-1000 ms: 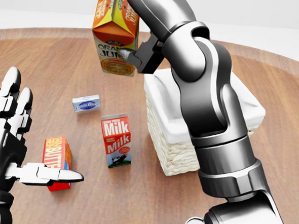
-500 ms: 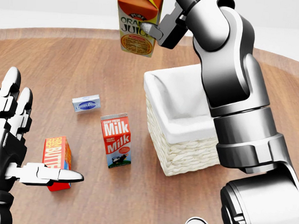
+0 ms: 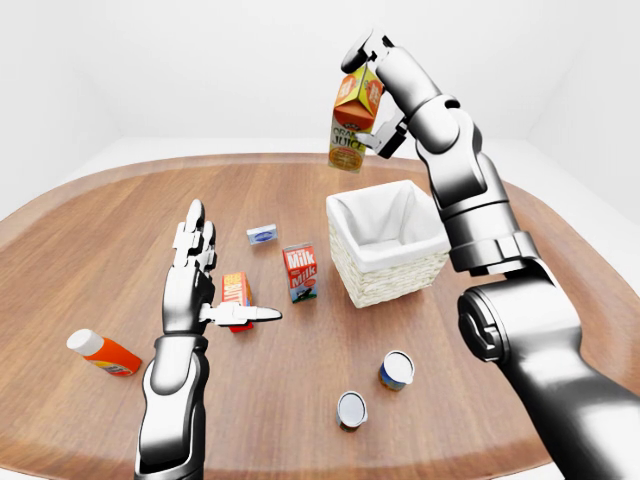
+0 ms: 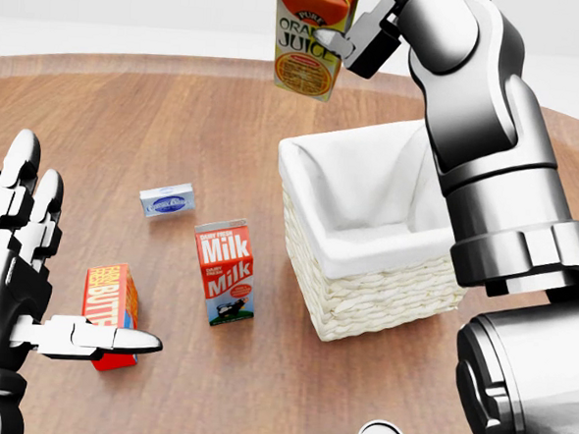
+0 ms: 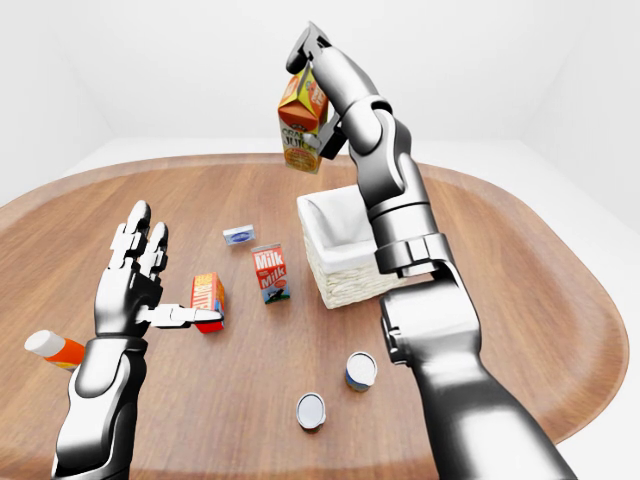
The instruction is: Pick up the orange juice, and put it in the basket.
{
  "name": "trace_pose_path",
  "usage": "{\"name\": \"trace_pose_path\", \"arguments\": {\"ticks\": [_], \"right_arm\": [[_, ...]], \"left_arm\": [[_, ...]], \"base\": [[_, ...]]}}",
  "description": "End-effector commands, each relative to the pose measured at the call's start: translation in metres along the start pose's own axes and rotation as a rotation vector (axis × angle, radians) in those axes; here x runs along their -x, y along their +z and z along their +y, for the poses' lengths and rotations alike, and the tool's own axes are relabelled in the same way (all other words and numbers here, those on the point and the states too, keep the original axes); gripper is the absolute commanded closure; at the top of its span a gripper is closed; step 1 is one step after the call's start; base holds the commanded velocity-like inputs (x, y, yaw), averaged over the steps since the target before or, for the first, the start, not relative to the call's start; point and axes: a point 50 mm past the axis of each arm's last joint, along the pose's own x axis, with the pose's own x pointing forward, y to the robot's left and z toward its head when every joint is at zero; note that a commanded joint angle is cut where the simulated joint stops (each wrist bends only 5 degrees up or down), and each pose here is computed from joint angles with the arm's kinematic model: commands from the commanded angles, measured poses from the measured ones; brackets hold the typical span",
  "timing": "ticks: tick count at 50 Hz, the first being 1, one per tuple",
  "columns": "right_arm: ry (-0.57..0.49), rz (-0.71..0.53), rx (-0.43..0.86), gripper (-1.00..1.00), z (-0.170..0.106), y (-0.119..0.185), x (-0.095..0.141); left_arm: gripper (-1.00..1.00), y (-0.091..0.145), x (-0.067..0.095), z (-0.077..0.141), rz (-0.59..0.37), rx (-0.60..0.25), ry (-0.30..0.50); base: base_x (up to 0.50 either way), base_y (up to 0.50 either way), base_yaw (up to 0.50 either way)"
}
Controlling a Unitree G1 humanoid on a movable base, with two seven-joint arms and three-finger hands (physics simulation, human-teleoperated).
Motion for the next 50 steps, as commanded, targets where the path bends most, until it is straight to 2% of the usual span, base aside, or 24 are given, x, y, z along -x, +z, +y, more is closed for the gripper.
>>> {"name": "trace_pose_path", "arguments": {"ticks": [1, 50], "right_arm": [[-0.057, 0.032, 0.044, 1.0, -0.011, -0.012, -0.003], [-0.034, 0.221, 0.044, 1.0, 0.003, -0.065, 0.005]], "left_arm": [[-1.0, 0.0, 0.0, 0.0, 0.0, 0.0, 0.0], [-1.0, 0.0, 0.0, 0.0, 0.0, 0.0, 0.0]], "base": [[0.0, 0.0, 0.0], [0.0, 0.0, 0.0]]}}
